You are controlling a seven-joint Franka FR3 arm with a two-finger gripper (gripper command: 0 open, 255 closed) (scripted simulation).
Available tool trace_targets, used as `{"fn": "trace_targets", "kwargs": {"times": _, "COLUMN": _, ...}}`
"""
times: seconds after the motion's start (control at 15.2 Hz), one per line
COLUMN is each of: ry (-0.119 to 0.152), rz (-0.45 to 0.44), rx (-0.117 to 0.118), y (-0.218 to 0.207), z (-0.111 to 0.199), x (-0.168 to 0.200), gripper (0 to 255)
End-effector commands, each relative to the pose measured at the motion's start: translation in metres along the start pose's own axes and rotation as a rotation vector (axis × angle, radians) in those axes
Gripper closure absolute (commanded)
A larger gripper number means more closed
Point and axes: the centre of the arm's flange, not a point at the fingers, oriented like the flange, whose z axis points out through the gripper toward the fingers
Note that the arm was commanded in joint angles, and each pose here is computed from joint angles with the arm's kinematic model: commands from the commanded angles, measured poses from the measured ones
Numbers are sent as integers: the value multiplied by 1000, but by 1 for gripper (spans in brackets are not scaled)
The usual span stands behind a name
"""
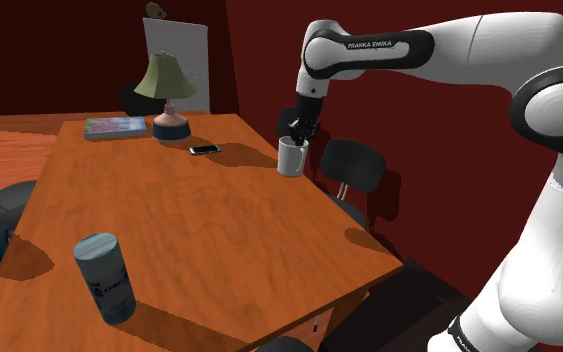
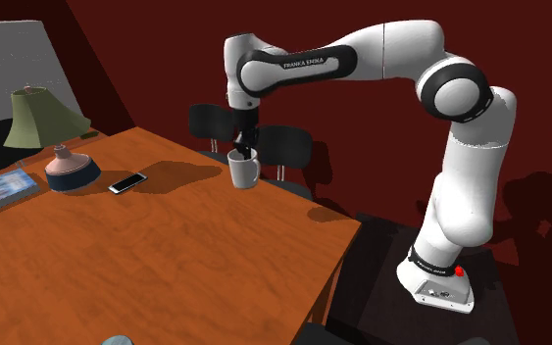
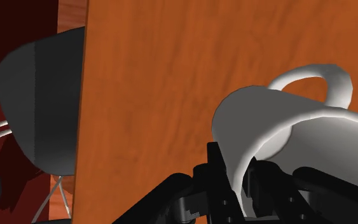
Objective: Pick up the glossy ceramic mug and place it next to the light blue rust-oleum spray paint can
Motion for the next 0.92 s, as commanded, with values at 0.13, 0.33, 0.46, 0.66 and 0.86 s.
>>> {"fn": "trace_targets", "kwargs": {"times": 0.13, "ry": 0, "rz": 0, "rx": 0, "y": -2, "z": -22, "x": -1, "gripper": 255}}
{"fn": "trace_targets", "kwargs": {"times": 0.33, "ry": 0, "rz": 0, "rx": 0, "y": -3, "z": -38, "x": -2, "gripper": 255}}
{"fn": "trace_targets", "kwargs": {"times": 0.46, "ry": 0, "rz": 0, "rx": 0, "y": -4, "z": -48, "x": -3, "gripper": 255}}
{"fn": "trace_targets", "kwargs": {"times": 0.66, "ry": 0, "rz": 0, "rx": 0, "y": -5, "z": -64, "x": -3, "gripper": 255}}
{"fn": "trace_targets", "kwargs": {"times": 0.86, "ry": 0, "rz": 0, "rx": 0, "y": -6, "z": -80, "x": -4, "gripper": 255}}
